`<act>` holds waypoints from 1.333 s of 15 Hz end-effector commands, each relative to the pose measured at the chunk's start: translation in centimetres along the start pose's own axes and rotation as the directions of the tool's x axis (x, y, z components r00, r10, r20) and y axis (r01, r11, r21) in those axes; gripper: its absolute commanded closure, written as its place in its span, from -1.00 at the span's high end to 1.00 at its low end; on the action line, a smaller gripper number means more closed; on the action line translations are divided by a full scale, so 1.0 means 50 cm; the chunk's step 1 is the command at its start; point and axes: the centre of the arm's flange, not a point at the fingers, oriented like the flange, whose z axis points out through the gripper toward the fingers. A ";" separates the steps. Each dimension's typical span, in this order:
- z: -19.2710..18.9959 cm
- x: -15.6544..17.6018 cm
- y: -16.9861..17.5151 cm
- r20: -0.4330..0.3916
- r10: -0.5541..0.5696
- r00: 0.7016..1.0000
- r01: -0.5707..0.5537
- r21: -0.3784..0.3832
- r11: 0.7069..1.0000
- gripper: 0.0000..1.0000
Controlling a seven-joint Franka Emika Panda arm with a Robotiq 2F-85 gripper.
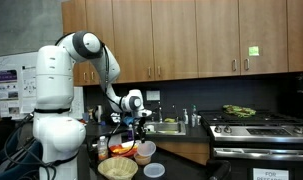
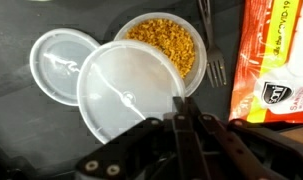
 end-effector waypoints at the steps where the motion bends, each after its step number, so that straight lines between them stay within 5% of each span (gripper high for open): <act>1: 0.037 0.019 -0.051 0.072 -0.047 0.996 0.048 -0.014 0.999 -0.97; 11: 0.110 0.028 -0.125 0.204 -0.109 0.973 0.121 -0.049 0.991 -0.97; 20: 0.110 0.012 -0.109 0.275 -0.085 0.958 0.127 -0.140 0.982 -0.97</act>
